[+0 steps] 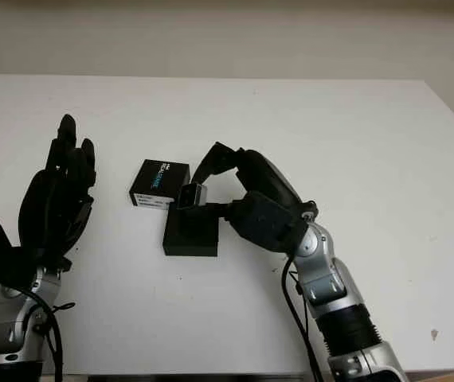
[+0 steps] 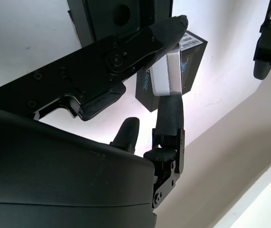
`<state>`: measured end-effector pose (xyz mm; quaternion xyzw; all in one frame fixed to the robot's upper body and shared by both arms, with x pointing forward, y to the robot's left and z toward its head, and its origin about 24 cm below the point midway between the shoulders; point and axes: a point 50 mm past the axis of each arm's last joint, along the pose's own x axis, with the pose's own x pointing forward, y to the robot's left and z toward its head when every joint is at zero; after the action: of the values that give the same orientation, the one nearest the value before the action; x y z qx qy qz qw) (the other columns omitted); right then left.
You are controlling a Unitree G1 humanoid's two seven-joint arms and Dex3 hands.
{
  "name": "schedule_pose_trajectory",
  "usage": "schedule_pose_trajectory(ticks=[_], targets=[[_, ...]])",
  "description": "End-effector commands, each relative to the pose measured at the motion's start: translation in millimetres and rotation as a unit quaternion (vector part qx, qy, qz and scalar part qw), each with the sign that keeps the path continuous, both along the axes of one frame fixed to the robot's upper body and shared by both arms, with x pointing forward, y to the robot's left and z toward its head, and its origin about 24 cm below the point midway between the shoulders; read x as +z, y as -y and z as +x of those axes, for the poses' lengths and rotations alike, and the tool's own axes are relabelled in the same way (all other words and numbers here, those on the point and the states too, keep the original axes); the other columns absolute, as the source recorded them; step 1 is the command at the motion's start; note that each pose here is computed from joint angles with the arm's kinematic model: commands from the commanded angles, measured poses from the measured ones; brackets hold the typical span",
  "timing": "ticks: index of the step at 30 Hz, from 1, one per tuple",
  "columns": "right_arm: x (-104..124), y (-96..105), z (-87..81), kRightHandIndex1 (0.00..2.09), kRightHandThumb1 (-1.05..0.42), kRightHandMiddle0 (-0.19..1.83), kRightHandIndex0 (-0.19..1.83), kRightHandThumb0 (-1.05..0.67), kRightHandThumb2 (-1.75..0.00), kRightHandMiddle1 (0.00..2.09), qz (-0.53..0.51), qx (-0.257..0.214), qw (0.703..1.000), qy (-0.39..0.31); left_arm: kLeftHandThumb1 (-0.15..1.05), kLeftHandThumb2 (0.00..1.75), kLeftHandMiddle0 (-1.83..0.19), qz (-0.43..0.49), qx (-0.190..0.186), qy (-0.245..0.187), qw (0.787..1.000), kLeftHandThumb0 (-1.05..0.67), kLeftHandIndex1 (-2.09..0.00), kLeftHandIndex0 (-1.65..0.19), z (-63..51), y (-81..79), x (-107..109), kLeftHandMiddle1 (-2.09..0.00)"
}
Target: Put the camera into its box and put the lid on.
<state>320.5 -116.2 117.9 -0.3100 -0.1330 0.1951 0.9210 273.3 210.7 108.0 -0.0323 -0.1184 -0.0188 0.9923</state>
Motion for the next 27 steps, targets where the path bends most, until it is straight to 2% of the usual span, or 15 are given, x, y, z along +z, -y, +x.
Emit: schedule_pose_trajectory(ticks=[1, 15, 27], targets=[[8.1, 1.1, 3.1, 1.19, -0.95, 0.43, 0.06, -0.39, -0.06, 1.65, 0.003, 0.009, 1.0, 0.01, 1.05, 0.54, 0.19, 0.006, 0.0, 0.005, 1.0, -0.78, 0.0, 0.19, 0.0, -0.8, 2.0, 0.0], [0.4, -3.1, 0.9, 1.12, -0.95, 0.41, 0.04, -0.38, -0.05, 1.63, 0.003, 0.038, 0.999, -0.013, 1.05, 0.54, 0.19, 0.004, -0.002, 0.007, 1.0, -0.78, 0.0, 0.19, 1.2, -0.9, 1.4, 0.0], [-6.9, -7.4, 0.9, 1.1, -0.95, 0.39, 0.04, -0.37, -0.05, 1.63, 0.0, 0.034, 0.999, -0.038, 1.05, 0.56, 0.19, 0.006, -0.003, 0.007, 1.0, -0.77, 0.0, 0.19, 1.1, -0.9, 0.9, 0.0]])
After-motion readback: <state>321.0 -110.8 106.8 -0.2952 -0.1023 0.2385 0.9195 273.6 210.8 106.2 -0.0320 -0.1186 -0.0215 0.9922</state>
